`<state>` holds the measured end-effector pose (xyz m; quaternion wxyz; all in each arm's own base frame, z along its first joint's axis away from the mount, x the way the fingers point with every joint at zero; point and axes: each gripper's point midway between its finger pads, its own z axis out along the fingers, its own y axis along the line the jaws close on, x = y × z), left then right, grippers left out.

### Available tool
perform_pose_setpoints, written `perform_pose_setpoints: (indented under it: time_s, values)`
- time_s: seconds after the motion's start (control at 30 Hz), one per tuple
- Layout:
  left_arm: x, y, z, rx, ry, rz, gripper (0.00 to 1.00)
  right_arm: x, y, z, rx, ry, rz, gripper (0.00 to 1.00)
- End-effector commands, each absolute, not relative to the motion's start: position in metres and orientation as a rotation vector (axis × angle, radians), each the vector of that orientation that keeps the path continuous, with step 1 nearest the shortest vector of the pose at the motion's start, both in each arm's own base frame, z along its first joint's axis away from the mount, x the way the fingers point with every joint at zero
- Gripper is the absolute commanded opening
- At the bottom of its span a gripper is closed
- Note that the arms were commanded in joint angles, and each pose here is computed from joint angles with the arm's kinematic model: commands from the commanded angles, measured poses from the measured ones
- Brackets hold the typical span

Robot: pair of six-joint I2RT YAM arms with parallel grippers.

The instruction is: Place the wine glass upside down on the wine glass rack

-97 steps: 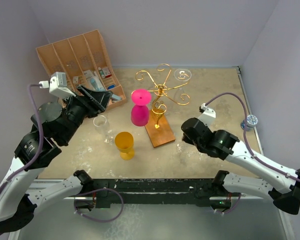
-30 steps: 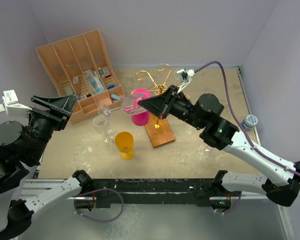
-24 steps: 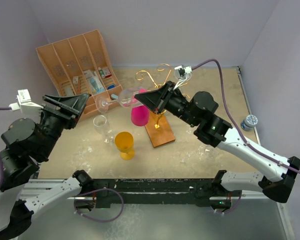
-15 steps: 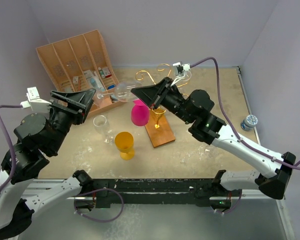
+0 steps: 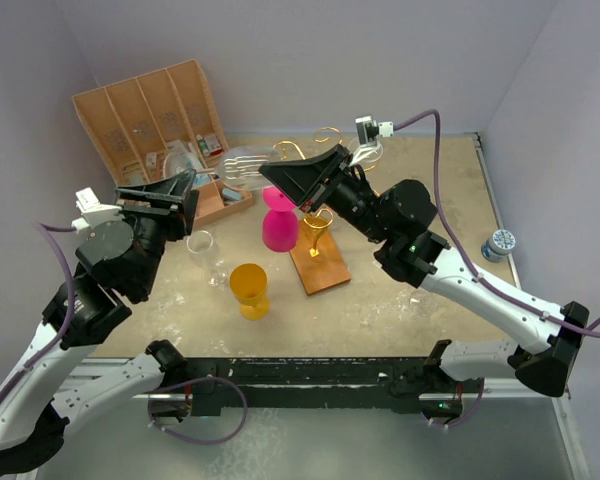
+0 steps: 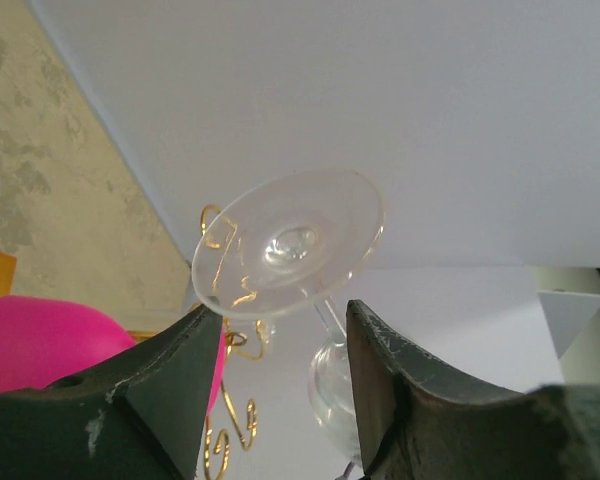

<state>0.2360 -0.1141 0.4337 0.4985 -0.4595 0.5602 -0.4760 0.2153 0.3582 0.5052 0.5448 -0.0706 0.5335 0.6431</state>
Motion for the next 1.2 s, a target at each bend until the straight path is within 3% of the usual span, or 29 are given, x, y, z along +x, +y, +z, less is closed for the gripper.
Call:
perform_pose_setpoints:
  time_s: [0.0,0.7,0.93,1.03,1.17]
  values:
    - [0.238,-0.09,0.461,-1.207,1.126,-1.222,0.48,0.19,0.342,0.558,-0.19,1.046,1.638,0.0]
    - [0.252,-0.089,0.499,-1.198,0.972,-1.246,0.45,0.174,0.358,0.539,-0.286,1.037,1.753,0.0]
    - [0.255,-0.084,0.498,-1.201,0.949,-1.206,0.18,0.175,0.358,0.533,-0.282,1.049,1.752,0.0]
    - [0.253,-0.08,0.5,-1.192,0.929,-1.191,0.0,0.173,0.356,0.531,-0.281,1.057,1.759,0.0]
    - [0.25,-0.078,0.512,-1.118,0.918,-1.17,0.0,0.168,0.357,0.531,-0.319,1.073,1.762,0.0]
